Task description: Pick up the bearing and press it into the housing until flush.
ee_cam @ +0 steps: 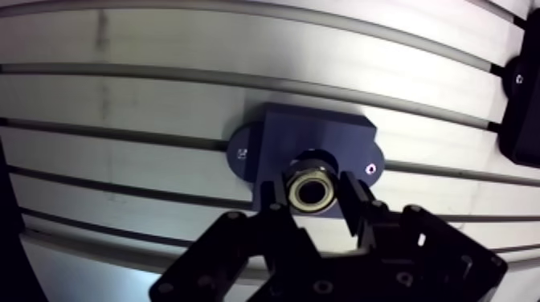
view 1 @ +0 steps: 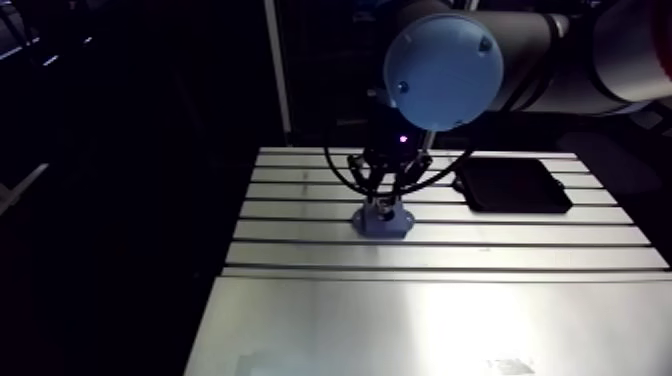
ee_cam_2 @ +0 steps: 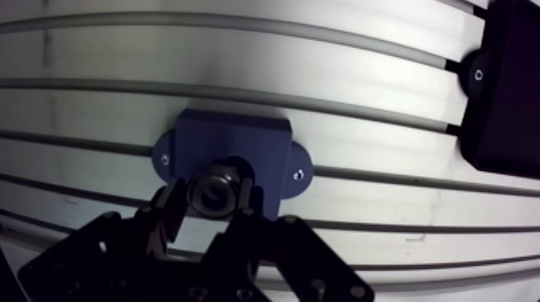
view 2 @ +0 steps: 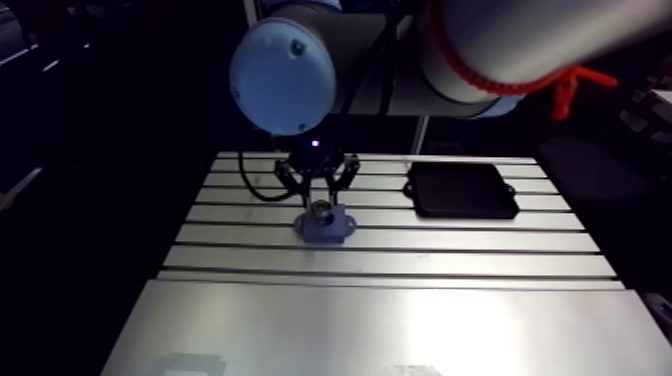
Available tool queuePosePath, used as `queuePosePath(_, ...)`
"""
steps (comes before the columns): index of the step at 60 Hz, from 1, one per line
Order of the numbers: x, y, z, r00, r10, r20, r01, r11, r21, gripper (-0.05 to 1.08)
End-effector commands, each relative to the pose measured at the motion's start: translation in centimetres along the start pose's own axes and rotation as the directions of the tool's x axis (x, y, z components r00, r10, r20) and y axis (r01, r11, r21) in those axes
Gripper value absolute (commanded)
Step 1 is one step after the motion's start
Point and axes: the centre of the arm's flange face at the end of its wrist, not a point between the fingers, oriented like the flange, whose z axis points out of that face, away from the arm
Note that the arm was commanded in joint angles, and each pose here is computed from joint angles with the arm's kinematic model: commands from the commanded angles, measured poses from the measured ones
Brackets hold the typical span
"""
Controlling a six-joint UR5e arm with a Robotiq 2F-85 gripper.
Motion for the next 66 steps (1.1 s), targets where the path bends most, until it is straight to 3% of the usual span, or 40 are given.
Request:
queuePosePath(1, 0.02, -0.01, 0.16, 1.0, 0.006, 0.002, -0.006, 1.0, -0.001, 0.7)
queuePosePath(66, 0.13, 0.53, 1.15, 1.0, 0.005, 0.018, -0.005, 1.0, 0.007, 0.7)
